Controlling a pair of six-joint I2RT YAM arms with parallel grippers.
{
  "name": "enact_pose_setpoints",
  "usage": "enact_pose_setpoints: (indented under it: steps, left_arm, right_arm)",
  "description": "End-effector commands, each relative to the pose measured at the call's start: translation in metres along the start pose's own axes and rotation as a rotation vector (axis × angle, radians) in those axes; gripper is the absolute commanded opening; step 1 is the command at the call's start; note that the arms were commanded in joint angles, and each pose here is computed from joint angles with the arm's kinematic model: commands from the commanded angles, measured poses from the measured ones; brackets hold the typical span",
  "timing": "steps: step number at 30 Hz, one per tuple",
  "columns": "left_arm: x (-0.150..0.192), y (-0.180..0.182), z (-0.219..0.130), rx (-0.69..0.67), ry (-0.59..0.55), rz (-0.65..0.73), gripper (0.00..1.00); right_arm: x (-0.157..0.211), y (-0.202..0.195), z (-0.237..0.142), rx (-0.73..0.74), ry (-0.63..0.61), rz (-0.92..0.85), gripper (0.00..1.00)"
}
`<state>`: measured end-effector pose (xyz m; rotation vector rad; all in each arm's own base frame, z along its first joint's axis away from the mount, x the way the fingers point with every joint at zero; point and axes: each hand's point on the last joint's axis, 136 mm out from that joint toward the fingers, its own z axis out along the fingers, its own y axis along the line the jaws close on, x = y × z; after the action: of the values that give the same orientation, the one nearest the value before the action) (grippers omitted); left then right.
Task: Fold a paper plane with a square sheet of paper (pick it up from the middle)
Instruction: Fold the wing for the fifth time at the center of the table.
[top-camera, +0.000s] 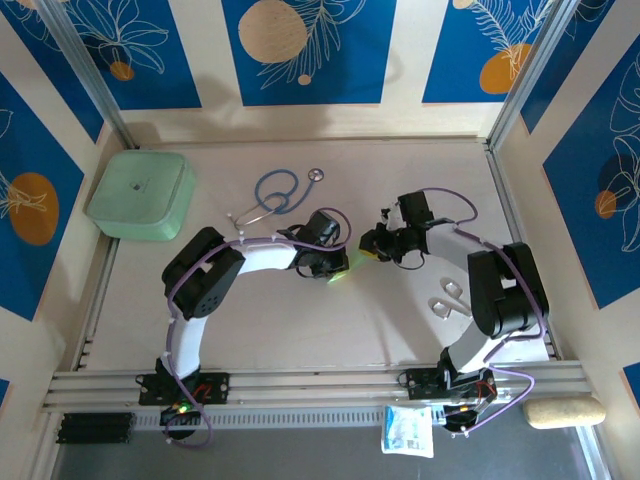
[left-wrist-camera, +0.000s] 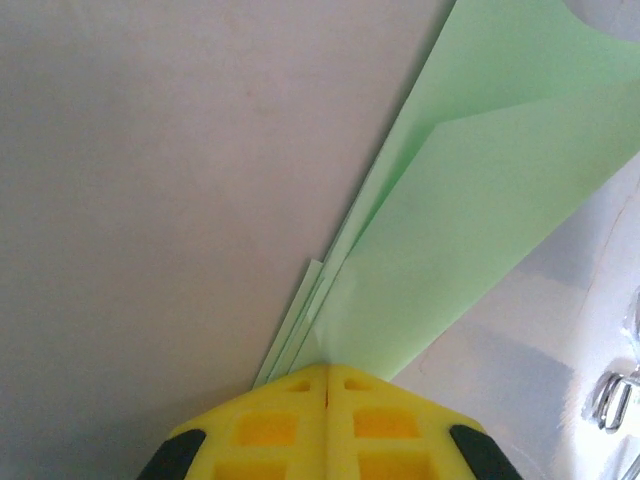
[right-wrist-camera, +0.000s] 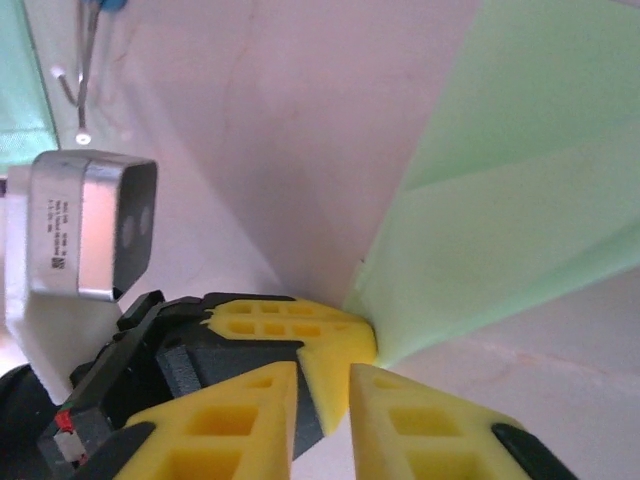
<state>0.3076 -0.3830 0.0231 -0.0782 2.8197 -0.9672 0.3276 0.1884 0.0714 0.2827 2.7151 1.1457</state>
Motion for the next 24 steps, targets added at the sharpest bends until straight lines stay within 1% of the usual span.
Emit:
enact_pose_setpoints:
  steps: [1,10,24]
  left_arm:
    - [0.011,0.035,0.008,-0.088,0.034,-0.087,0.00]
    - [0.008,0.038,0.005,-0.030,-0.001,-0.184,0.00]
    - [0.009,0.039,0.005,0.010,-0.008,-0.241,0.00]
  right_arm:
    - [-0.001,0.006,0.013,-0.072,0.022,-0.033,0.18]
    - [0.001,-0.006,0.039,-0.078,0.087,-0.012,0.16]
    - [0.003,-0.023,0.053,-0.026,0.120,0.016,0.16]
